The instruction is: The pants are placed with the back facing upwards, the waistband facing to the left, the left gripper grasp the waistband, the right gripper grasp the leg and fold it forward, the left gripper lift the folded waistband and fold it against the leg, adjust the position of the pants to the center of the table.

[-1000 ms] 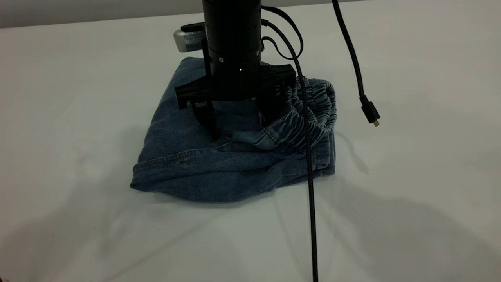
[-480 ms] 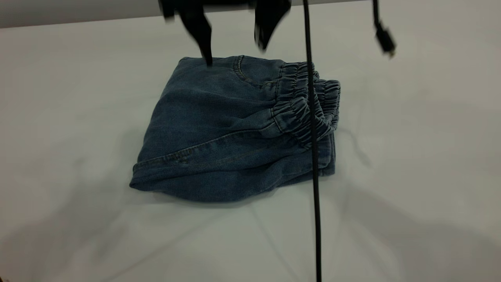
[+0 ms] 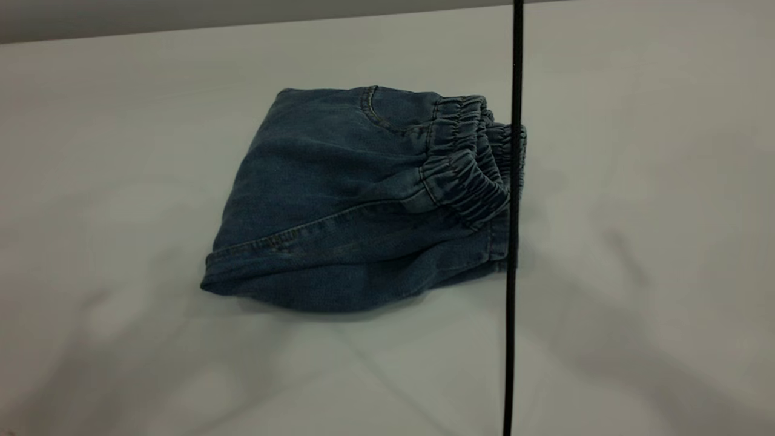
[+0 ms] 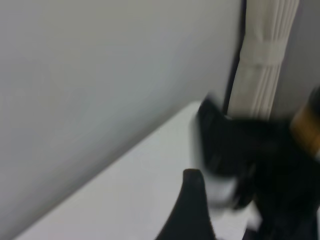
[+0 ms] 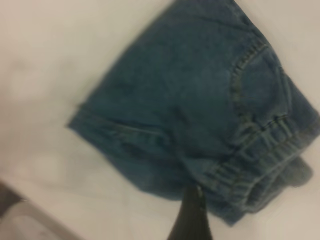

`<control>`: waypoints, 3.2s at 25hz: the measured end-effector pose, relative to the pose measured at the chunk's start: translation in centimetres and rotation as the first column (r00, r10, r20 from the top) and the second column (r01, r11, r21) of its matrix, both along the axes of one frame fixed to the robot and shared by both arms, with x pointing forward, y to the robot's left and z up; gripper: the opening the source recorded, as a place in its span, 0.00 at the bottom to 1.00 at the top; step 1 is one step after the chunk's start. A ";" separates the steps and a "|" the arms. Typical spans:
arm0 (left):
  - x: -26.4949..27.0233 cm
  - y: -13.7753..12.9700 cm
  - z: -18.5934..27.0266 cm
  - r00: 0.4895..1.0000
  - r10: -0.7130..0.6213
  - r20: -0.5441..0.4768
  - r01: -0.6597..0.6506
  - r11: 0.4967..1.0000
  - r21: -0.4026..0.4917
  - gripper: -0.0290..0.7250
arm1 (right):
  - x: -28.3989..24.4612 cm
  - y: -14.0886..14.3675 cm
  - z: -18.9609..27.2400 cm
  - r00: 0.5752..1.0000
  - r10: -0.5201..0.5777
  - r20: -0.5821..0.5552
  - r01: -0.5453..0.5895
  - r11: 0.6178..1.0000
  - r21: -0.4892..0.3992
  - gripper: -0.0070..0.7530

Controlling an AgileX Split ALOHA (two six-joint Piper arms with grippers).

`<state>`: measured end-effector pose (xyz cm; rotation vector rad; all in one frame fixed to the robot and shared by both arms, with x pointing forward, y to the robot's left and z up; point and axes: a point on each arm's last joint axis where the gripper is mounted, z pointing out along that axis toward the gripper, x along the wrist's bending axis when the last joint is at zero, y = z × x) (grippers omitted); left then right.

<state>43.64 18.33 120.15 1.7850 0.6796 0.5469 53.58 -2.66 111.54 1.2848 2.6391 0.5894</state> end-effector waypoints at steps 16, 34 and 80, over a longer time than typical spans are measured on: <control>-8.3 4.4 -1.0 0.887 0.181 -0.424 -0.108 0.976 0.190 0.81 | -11.9 -10.1 5.4 0.997 0.057 0.060 -0.062 0.993 0.104 0.59; -15.8 8.4 -8.6 0.773 0.350 -0.530 -0.327 0.935 0.140 0.81 | -23.9 -21.9 0.7 0.956 0.007 0.293 -0.071 0.976 0.208 0.59; -15.8 10.0 -15.4 0.775 0.473 -0.420 -0.384 0.879 0.283 0.81 | -26.3 -23.7 -7.0 0.973 0.016 0.231 -0.064 0.978 0.201 0.59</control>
